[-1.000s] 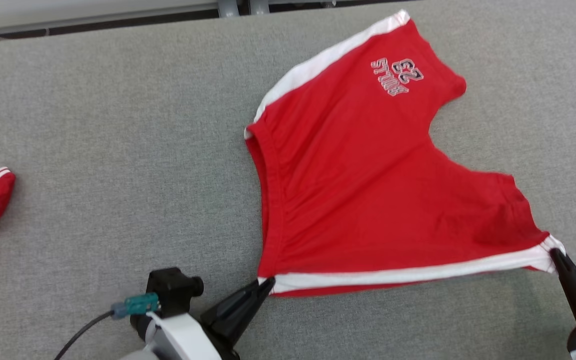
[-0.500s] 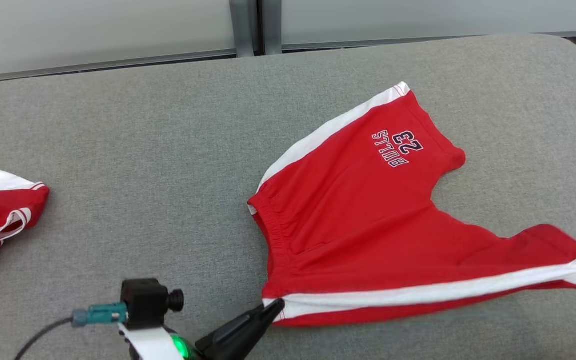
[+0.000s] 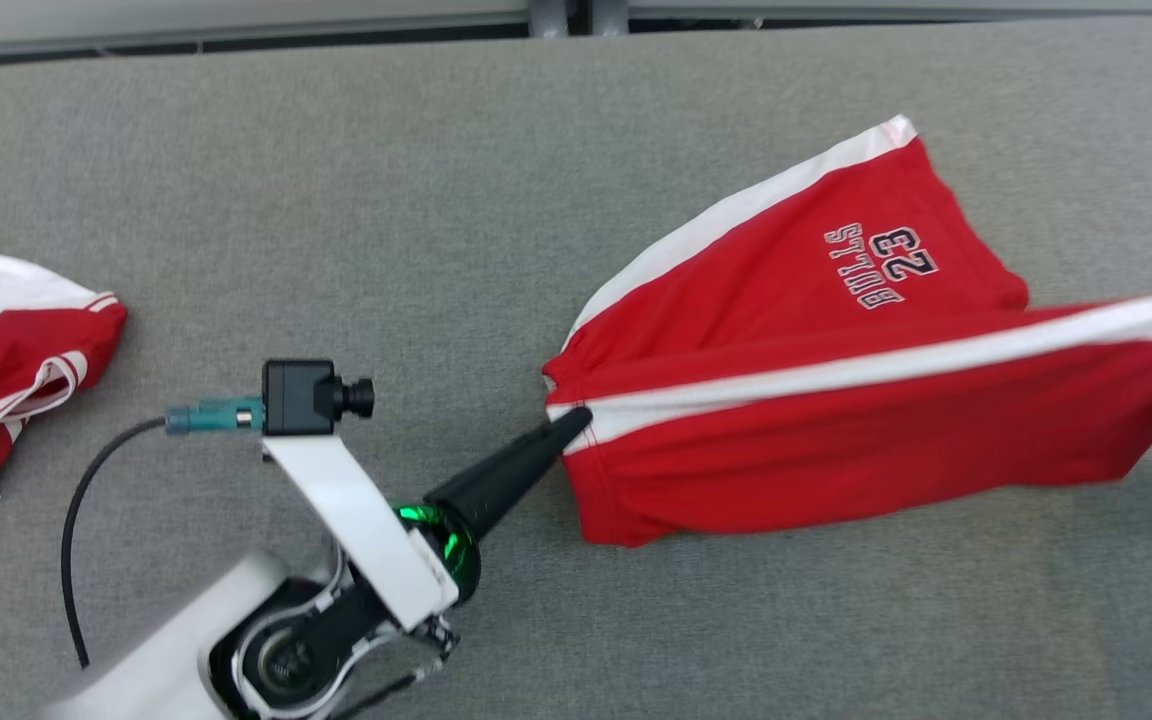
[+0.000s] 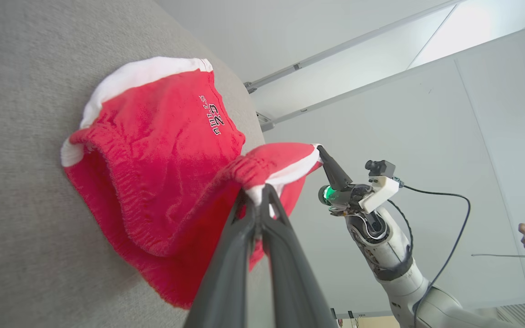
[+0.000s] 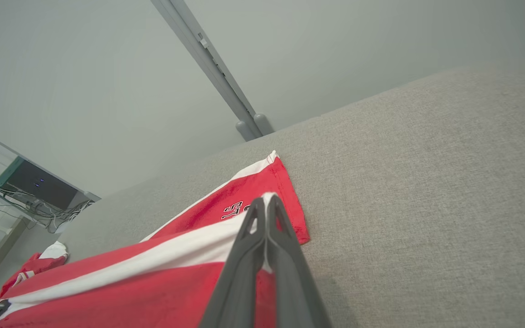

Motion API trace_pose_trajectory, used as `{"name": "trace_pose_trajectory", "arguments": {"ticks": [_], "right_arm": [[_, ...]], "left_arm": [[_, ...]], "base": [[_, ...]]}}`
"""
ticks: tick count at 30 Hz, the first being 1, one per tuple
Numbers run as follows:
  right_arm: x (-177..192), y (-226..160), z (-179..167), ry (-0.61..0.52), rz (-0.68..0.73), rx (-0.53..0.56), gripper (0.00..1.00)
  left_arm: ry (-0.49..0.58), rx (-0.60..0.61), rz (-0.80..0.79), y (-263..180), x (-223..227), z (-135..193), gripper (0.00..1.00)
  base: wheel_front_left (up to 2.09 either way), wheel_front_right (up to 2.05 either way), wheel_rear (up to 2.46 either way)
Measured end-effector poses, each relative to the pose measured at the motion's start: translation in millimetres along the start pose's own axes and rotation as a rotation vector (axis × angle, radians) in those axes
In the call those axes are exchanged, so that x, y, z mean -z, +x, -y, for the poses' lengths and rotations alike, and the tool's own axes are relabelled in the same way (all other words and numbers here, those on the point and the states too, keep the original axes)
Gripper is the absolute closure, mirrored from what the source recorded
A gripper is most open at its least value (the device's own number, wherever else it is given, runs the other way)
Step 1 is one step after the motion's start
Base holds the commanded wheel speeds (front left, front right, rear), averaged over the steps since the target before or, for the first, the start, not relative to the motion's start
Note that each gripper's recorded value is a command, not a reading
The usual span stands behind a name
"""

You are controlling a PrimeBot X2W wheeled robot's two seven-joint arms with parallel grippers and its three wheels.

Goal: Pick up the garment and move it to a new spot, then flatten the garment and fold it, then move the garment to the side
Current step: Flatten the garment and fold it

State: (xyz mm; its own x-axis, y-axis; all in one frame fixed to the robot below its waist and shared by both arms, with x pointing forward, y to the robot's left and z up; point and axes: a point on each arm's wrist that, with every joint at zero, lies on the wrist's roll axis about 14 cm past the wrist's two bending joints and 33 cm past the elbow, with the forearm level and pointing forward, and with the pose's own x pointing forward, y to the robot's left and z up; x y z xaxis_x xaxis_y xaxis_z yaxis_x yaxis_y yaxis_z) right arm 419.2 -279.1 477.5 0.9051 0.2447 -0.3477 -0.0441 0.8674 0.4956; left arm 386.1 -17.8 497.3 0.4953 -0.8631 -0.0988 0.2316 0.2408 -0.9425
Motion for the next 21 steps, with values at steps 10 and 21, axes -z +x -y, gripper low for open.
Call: {"name": "trace_pose_trajectory", "arguments": {"ticks": [10, 21], "right_arm": [[-14.8, 87.1, -14.3, -0.12, -0.097, -0.05, 1.0], [3.2, 168.4, -16.9, -0.132, -0.223, -0.042, 0.15]], "left_arm": [[-0.136, -0.066, 0.09, 7.5, -41.4, -44.6, 1.0], [-0.176, -0.147, 0.14, 16.5, -67.5, -92.2, 0.56]], "base": [[0.0, 0.0, 0.0], [0.0, 0.0, 0.0]]}}
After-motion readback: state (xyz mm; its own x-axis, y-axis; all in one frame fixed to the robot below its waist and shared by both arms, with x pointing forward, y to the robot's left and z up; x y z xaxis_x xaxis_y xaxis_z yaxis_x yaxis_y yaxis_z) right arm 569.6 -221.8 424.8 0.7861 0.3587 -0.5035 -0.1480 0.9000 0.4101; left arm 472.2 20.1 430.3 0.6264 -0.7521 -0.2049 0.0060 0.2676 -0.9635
